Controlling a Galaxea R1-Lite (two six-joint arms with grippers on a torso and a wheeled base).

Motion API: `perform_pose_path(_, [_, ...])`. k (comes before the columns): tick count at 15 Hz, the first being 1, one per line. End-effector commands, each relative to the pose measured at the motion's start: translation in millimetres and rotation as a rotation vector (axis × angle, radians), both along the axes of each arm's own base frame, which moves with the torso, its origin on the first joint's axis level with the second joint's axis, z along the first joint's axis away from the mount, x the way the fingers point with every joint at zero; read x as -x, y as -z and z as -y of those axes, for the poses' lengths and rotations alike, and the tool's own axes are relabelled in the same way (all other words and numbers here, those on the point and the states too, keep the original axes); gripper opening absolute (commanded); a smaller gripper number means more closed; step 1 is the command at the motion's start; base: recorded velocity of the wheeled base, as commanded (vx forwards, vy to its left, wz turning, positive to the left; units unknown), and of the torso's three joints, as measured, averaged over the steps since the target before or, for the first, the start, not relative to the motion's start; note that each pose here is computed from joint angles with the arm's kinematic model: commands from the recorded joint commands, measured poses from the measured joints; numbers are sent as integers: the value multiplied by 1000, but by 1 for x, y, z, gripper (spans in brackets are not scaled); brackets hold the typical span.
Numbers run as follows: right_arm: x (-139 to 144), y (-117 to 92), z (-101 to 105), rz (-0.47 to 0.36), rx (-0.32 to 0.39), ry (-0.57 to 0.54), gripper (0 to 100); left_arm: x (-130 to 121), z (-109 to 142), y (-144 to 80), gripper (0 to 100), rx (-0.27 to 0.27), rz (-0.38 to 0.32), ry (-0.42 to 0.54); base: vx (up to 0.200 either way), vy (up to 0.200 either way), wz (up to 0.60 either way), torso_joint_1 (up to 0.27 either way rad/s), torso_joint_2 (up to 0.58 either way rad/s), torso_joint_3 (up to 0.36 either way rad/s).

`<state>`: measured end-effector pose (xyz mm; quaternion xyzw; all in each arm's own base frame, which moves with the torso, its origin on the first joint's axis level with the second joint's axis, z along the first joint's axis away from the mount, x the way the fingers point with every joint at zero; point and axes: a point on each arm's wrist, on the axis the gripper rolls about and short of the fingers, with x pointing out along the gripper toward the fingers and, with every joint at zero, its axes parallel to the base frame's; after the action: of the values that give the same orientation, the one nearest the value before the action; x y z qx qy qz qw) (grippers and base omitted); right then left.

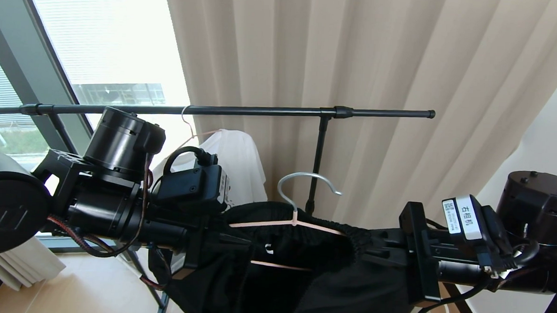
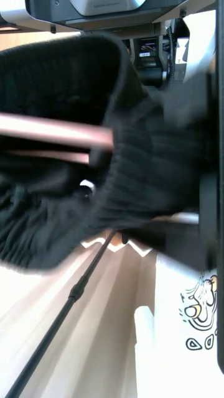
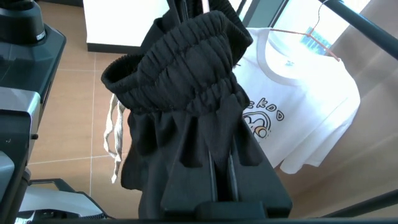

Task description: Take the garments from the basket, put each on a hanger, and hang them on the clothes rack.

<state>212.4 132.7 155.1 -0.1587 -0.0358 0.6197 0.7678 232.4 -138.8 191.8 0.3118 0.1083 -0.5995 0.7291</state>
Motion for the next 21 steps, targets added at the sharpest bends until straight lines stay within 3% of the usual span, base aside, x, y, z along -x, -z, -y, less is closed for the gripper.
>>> perform_pose_path(1, [-1, 1, -1, -3, 2, 0, 0, 3, -1, -4, 0, 7, 12, 1, 0, 0, 0, 0, 0, 0])
perform_pose_path(6, [-5, 1, -3, -4, 4, 8, 0, 5, -3, -5, 0, 10, 16, 1, 0, 0, 0, 0, 0, 0])
perform_pose_path(7, [-4, 2, -2, -5, 6, 11, 100, 6, -3, -5, 0, 10, 17, 1, 0, 0, 0, 0, 0, 0])
perform_pose_path(16, [-3, -5, 10, 25, -8, 39, 100, 11, -23, -20, 0, 35, 62, -66, 0, 0, 0, 0, 0, 0])
perform_pose_path(21, [2, -6, 12, 21, -18, -9, 100, 9, -31, -21, 0, 51, 56, -115, 0, 0, 0, 0, 0, 0])
